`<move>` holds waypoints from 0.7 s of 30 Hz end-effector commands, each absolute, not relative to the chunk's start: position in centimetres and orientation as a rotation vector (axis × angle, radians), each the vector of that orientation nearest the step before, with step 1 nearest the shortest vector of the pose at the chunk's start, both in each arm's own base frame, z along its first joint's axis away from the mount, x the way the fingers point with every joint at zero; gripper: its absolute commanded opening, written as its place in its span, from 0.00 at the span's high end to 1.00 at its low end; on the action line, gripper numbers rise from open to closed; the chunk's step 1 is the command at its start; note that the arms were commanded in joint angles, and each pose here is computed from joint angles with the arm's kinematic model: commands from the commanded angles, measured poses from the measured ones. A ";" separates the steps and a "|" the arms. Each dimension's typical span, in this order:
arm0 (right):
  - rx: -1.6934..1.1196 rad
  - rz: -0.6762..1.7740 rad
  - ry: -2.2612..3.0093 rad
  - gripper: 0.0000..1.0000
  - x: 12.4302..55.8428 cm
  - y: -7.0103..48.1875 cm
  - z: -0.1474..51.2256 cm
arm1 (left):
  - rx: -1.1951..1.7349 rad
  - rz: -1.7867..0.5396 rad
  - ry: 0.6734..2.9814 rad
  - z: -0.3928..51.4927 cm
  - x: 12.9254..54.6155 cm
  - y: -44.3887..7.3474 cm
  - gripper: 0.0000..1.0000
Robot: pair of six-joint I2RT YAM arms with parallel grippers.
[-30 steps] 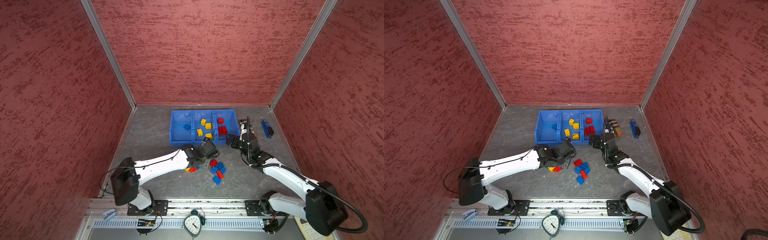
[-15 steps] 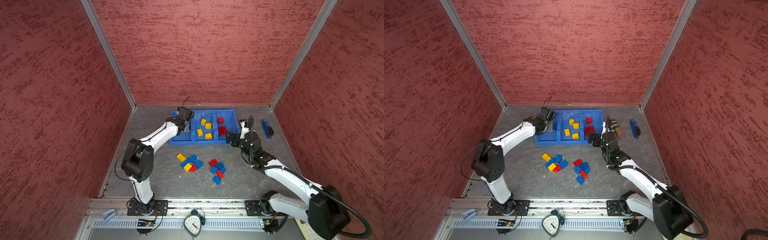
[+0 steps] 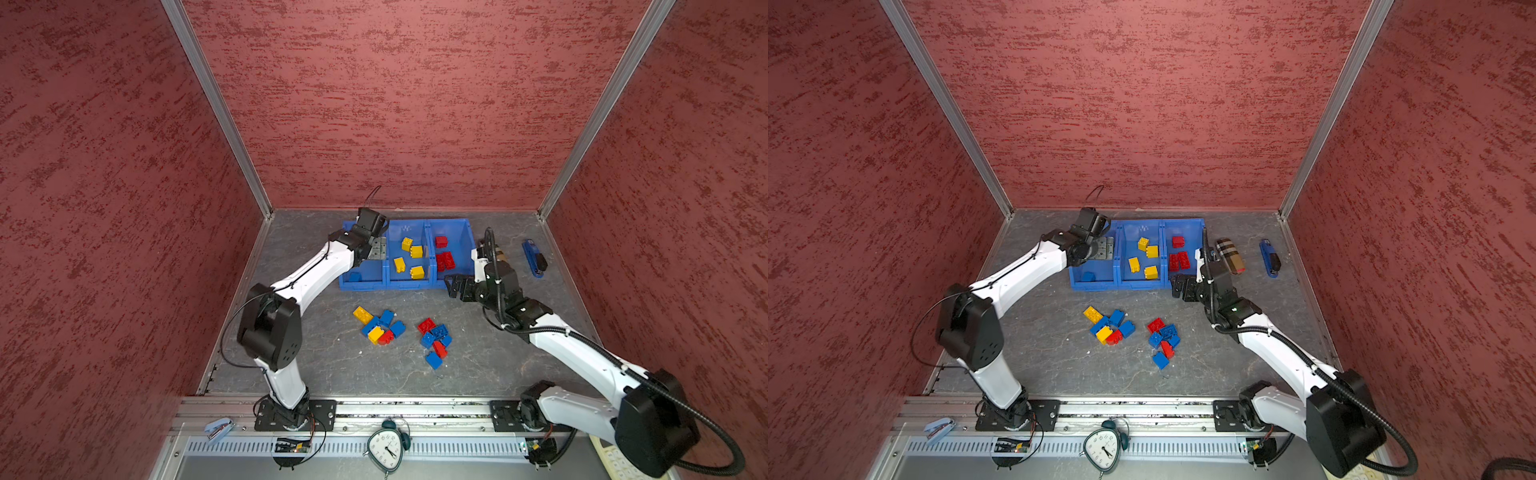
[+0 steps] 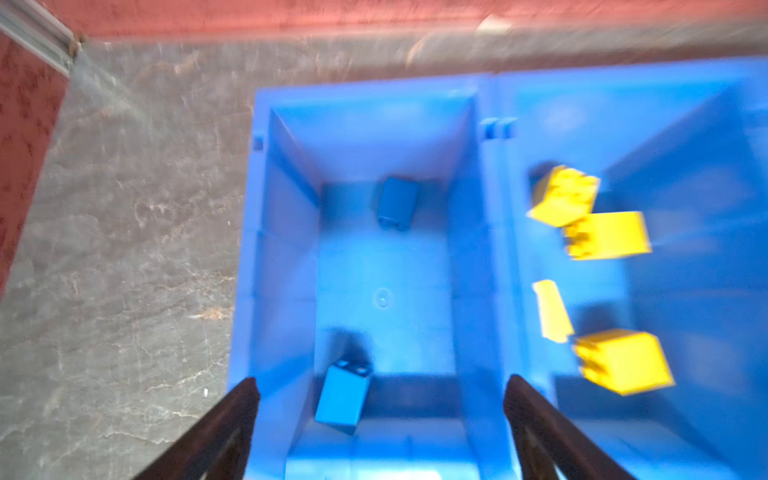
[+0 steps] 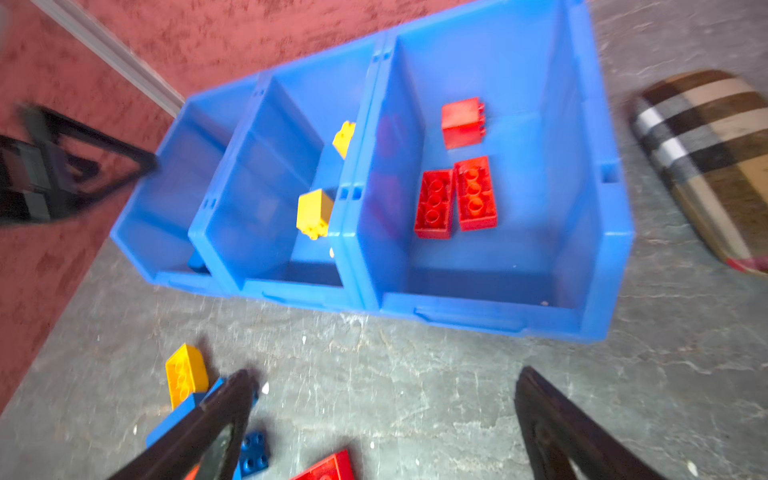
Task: Sort the legos into containers by color
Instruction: 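Carry the blue brick into the compartment farthest from the glasses case and release, then grasp a blue brick from the pile with the right gripper while the left withdraws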
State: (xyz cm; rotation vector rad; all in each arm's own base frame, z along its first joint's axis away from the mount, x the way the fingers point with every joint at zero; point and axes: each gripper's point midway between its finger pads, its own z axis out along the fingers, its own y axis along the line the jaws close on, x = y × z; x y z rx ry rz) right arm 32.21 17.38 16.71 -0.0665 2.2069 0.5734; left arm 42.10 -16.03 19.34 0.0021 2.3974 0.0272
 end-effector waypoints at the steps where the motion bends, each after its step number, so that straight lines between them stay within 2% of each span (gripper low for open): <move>1: -0.292 0.591 2.336 0.01 30.0 19.5 14.9 | 0.049 -0.156 2.324 21.8 39.6 -18.1 0.00; 6: -0.695 0.471 2.527 0.01 26.2 21.4 10.9 | 0.038 -0.263 2.168 24.4 35.5 -18.9 0.01; 11: -1.056 0.570 2.543 0.03 21.7 25.6 9.0 | -0.181 -0.244 2.083 24.8 33.8 -15.3 0.01; 14: -1.235 0.513 2.560 0.04 19.6 26.7 7.0 | -0.265 -0.201 2.042 25.2 33.0 -13.0 0.01; 19: -1.342 0.353 2.571 0.07 19.5 26.7 5.1 | -0.324 -0.164 2.016 25.3 32.3 -10.8 0.01; 21: -1.357 0.323 2.569 0.12 19.7 26.7 4.7 | -0.329 -0.158 2.022 25.1 32.2 -10.6 0.01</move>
